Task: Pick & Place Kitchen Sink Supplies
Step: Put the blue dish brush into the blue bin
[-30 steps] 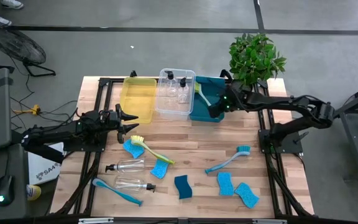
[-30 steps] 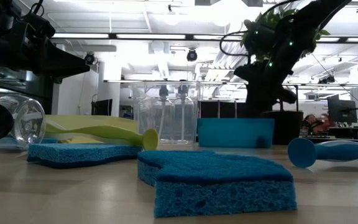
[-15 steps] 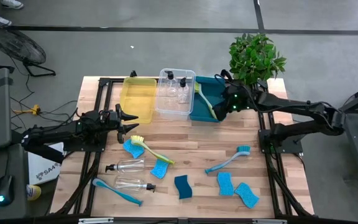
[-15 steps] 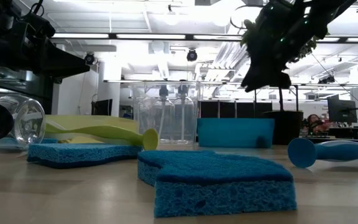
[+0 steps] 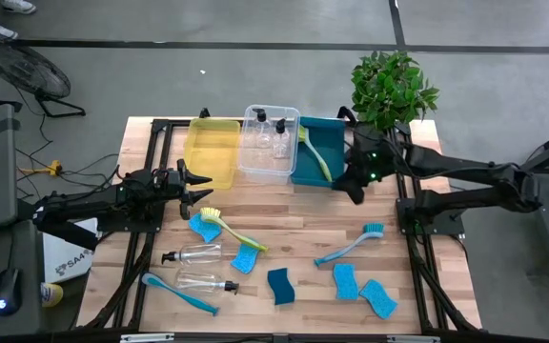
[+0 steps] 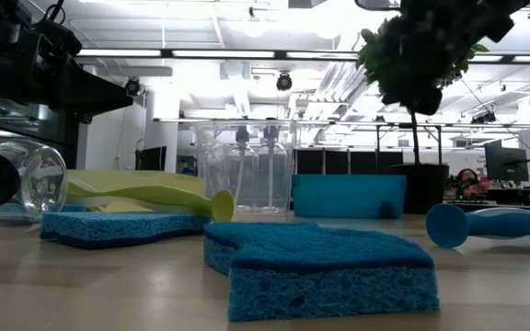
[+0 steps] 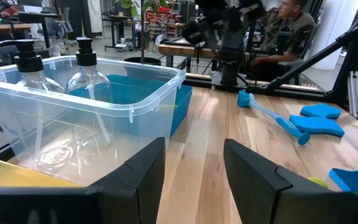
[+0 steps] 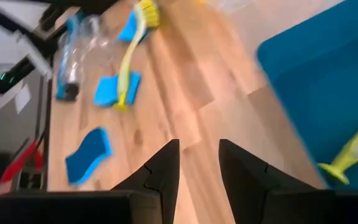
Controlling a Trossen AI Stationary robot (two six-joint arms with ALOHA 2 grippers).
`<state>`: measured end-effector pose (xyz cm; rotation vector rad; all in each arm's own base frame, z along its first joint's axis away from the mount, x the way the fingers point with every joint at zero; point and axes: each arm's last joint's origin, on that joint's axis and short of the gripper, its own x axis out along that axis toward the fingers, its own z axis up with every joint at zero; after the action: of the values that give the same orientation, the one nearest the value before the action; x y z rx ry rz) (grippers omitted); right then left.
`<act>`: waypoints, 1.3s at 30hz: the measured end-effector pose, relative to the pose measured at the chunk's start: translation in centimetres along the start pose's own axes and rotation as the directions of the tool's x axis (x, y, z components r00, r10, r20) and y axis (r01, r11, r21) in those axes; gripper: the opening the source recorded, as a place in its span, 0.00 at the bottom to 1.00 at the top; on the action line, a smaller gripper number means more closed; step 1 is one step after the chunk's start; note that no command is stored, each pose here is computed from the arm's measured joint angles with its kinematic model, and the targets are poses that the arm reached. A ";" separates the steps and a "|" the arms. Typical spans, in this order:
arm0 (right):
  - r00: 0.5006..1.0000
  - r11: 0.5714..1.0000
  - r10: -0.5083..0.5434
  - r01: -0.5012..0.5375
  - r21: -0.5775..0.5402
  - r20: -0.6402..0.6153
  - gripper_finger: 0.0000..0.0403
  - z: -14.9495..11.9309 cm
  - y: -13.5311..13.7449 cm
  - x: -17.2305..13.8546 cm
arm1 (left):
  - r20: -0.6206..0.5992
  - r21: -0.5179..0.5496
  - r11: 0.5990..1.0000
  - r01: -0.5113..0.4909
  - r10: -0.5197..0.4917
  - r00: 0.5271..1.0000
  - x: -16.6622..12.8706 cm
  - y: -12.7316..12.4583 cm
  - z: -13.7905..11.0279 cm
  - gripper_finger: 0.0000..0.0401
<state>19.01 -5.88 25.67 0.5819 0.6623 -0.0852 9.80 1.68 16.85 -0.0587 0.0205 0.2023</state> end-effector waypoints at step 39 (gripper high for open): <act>0.949 0.784 0.022 -0.211 -0.584 -0.313 0.58 -7.5 9.4 4.0 | 0.000 0.000 1.000 0.000 0.000 1.000 0.0 0.0 0.0 0.40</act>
<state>20.40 6.40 23.00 -0.0060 0.8870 0.3374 9.79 1.68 16.84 -0.0588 0.0206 0.2024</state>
